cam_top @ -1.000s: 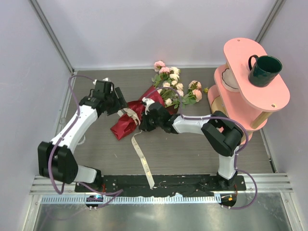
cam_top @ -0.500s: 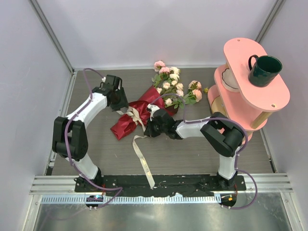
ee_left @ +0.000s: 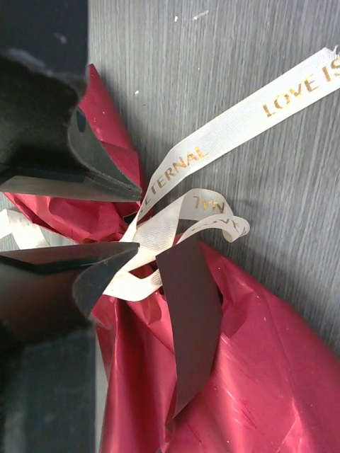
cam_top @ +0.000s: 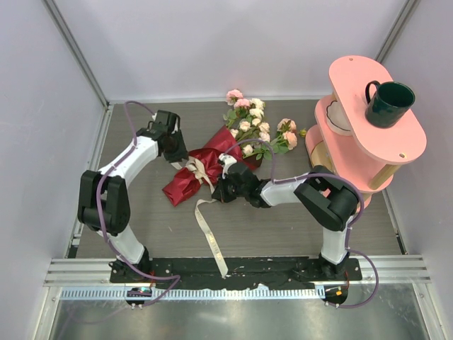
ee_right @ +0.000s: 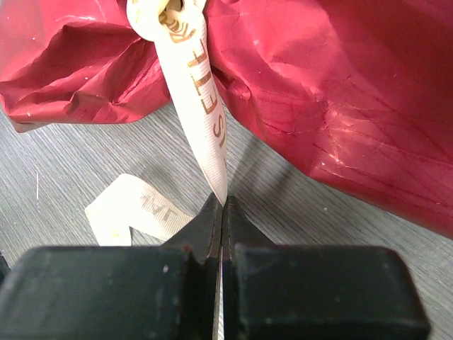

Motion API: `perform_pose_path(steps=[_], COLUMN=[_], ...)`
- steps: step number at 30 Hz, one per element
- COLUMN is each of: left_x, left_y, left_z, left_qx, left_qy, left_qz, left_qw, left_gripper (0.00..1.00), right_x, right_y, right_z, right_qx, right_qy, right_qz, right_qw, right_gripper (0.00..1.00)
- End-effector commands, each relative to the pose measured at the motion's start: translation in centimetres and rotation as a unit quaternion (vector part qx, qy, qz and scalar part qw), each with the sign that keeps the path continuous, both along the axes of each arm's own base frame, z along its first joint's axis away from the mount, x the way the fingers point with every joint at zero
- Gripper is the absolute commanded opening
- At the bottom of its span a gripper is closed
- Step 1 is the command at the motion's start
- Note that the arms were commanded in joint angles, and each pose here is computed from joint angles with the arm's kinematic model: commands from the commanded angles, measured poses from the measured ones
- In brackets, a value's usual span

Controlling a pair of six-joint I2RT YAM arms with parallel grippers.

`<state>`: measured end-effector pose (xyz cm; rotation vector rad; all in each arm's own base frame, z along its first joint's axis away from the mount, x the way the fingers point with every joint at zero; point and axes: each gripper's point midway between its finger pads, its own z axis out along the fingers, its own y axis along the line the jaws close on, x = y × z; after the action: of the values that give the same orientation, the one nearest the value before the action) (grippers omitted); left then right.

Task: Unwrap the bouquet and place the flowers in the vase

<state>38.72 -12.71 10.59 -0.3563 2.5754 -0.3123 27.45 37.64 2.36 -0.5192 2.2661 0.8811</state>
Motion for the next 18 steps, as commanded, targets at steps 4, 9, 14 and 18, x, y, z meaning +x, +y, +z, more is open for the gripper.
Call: perform_pose_path(steps=[4, 9, 14, 18], left_x=[0.3, 0.3, -0.2, -0.7], left_y=[-0.5, -1.4, -1.7, -1.9], left_z=[-0.7, -1.6, -2.2, -1.7], left_qx=[0.005, 0.007, 0.024, 0.018], left_qy=[0.006, 0.023, 0.031, 0.015], left_qz=[-0.048, -0.067, -0.079, -0.080], left_qw=[0.999, 0.997, 0.996, 0.997], left_gripper=[0.43, 0.40, 0.38, 0.50], right_x=[0.8, 0.8, 0.8, 0.8], right_y=[-0.1, -0.1, -0.3, -0.3], right_z=[1.9, 2.1, 2.1, 2.1], right_qx=[0.031, 0.038, 0.039, 0.039], right_qy=[-0.014, -0.013, -0.012, -0.011], right_qz=[-0.003, -0.002, -0.003, -0.003], right_qw=[0.999, 0.999, 0.999, 0.999], right_gripper=[0.01, 0.01, 0.01, 0.01])
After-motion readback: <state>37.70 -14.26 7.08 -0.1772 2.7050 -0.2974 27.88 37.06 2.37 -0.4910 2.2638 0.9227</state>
